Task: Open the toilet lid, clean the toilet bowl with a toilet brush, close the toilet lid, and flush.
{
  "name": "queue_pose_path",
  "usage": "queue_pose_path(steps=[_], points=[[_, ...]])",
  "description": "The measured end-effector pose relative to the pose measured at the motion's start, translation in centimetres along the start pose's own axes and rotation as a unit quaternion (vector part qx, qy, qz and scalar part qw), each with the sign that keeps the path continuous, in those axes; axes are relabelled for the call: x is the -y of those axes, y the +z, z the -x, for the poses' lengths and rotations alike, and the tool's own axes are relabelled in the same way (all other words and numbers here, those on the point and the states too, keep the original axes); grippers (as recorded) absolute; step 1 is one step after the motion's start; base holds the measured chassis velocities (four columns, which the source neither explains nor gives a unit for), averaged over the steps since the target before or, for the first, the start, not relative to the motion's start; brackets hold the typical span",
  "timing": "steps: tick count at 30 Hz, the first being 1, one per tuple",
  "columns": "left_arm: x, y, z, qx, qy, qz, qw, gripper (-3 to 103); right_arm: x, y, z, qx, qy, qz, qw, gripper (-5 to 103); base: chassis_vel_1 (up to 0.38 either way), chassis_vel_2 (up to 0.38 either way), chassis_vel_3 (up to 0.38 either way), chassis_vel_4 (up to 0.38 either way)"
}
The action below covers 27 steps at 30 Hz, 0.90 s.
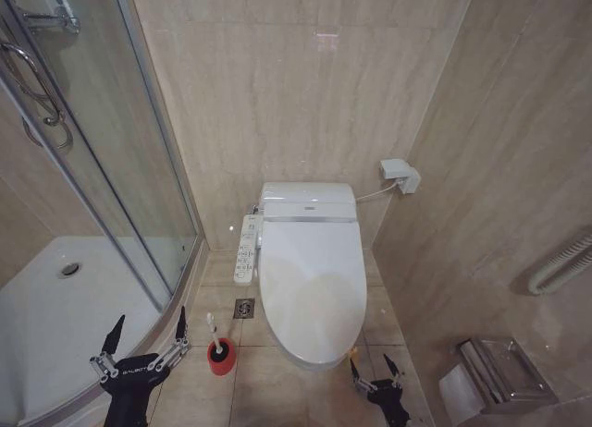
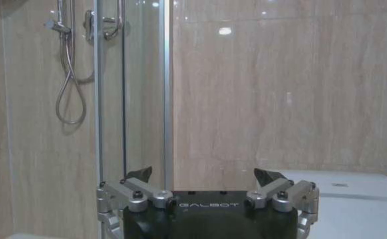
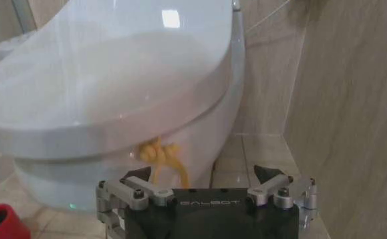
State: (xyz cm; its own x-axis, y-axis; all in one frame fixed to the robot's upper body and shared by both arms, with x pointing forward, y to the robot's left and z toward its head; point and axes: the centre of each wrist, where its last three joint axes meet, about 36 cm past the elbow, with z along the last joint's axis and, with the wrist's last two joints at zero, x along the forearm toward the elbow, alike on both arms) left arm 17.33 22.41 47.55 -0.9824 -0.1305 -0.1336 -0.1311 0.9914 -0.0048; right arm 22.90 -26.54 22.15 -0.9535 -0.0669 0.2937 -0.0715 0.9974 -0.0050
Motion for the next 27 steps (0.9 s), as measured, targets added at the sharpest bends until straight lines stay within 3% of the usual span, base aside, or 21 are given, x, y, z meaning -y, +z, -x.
queue_pose_path(steps=[27], points=[[0.0,0.0,0.0,0.0,0.0,0.0,1.0,100,0.6,2.3,2.2,-0.012,-0.01,-0.021,1.0,100,0.0,0.0,0.0,0.0]])
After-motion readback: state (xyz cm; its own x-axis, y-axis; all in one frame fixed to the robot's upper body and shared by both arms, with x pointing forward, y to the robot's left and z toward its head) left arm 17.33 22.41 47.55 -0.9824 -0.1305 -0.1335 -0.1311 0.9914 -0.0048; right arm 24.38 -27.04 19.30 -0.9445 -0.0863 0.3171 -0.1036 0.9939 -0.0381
